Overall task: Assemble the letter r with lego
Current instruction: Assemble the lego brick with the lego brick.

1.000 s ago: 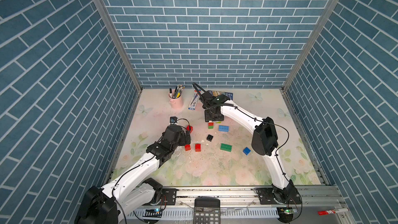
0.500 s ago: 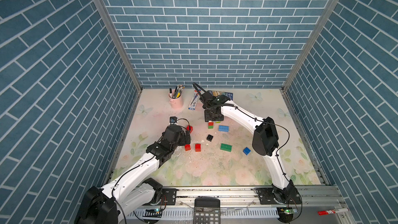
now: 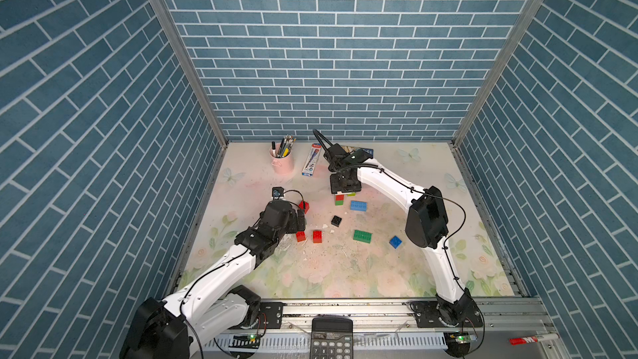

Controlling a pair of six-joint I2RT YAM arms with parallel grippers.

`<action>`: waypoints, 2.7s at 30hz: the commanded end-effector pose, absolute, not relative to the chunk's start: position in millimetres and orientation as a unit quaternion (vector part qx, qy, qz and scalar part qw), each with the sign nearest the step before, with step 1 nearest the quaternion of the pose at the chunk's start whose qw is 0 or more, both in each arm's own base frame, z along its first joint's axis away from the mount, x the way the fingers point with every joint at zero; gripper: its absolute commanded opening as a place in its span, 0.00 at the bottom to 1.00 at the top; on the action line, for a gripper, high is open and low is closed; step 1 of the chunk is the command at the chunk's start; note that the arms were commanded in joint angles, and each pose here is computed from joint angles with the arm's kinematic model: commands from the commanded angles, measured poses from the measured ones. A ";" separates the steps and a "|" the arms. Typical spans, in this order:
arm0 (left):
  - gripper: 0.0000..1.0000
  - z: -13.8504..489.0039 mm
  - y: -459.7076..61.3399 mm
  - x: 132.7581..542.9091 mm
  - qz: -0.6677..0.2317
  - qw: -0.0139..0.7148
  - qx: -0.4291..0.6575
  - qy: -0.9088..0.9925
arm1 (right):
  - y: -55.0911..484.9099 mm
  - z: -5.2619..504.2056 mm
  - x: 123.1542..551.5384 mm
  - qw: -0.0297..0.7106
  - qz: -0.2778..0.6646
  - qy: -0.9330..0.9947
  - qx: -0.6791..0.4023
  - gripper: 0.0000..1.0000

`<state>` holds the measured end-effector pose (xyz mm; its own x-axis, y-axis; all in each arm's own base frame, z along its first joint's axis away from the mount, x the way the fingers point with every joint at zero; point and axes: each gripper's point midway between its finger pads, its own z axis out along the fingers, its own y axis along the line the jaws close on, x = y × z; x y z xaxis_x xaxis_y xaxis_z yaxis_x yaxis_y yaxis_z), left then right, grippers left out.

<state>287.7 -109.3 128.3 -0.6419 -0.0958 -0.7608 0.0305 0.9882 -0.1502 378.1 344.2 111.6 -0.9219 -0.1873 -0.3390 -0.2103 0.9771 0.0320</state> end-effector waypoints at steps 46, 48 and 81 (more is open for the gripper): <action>1.00 136.9 -103.5 292.6 -0.054 0.419 -0.027 0.906 | 334.3 67.9 375.0 0.094 -0.033 0.982 -0.160 0.12; 1.00 138.2 -102.1 291.9 -0.053 0.421 -0.030 0.905 | 335.9 70.2 375.7 0.097 -0.029 0.982 -0.161 0.16; 1.00 153.2 -94.4 289.7 -0.045 0.436 -0.043 0.898 | 355.1 104.1 385.6 0.149 0.019 0.974 -0.168 0.61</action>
<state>288.8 -99.1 145.2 -0.6293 -0.1025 -0.7704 -0.0160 0.9928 -0.1190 394.1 357.4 110.4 -0.9006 -0.2833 -0.3296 -0.3007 0.9537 0.0017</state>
